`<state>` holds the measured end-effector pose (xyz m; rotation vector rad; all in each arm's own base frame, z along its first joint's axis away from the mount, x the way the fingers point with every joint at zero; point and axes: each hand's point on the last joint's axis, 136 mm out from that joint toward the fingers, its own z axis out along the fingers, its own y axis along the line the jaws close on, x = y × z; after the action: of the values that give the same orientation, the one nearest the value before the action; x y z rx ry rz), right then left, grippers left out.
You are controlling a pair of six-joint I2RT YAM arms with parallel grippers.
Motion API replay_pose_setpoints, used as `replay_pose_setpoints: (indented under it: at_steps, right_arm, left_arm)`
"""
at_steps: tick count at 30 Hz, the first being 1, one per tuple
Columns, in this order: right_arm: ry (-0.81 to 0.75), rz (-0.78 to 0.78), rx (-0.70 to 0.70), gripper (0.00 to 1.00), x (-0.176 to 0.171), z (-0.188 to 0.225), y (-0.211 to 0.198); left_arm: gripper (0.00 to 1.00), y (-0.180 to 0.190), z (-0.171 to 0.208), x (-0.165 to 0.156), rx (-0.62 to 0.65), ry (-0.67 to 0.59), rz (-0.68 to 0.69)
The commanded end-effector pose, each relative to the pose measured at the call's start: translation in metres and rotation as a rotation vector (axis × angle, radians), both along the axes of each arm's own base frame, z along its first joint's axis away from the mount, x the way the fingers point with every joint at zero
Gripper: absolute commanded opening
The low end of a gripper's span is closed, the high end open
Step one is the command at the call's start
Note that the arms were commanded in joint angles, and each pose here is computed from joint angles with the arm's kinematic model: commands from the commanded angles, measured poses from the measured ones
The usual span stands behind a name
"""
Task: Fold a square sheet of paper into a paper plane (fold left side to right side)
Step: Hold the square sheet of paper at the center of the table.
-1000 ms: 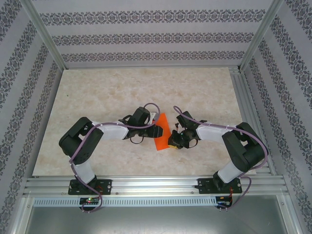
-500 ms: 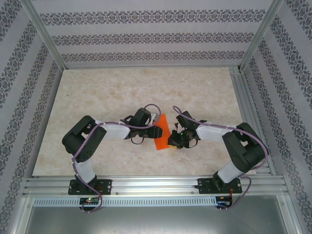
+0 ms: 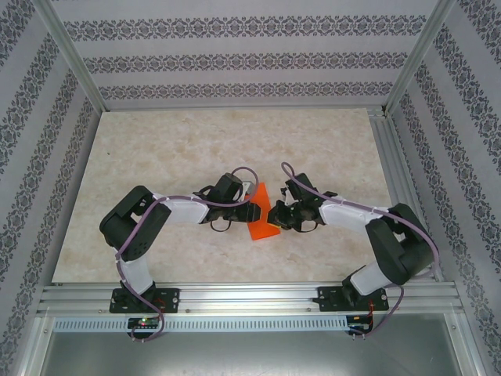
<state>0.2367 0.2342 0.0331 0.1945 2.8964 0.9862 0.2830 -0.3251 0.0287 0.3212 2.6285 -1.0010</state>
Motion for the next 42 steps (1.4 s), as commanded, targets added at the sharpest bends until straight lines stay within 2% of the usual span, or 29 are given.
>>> replay_pose_setpoints:
  at_steps: [1, 6, 15, 21, 42]
  right_arm:
    - [-0.013, -0.007, 0.02, 0.13, 0.012, -0.001, 0.01]
    - [0.026, -0.002, -0.072, 0.13, 0.005, -0.02, -0.002]
    - [0.163, 0.026, -0.258, 0.12, -0.028, -0.064, -0.036]
    - [0.17, 0.028, -0.283, 0.12, -0.032, -0.068, -0.041]
    - [0.188, 0.042, -0.314, 0.12, -0.037, -0.071, -0.047]
  left_arm:
    - [0.39, 0.005, -0.011, -0.002, 0.042, 0.0, 0.003]
    - [0.39, 0.005, -0.009, -0.001, 0.037, -0.001, 0.006]
    - [0.43, 0.011, -0.007, 0.009, 0.077, -0.036, 0.037]
    - [0.43, 0.018, -0.015, 0.013, 0.099, -0.037, 0.053]
    - [0.43, 0.026, -0.004, 0.051, 0.107, -0.091, 0.094]
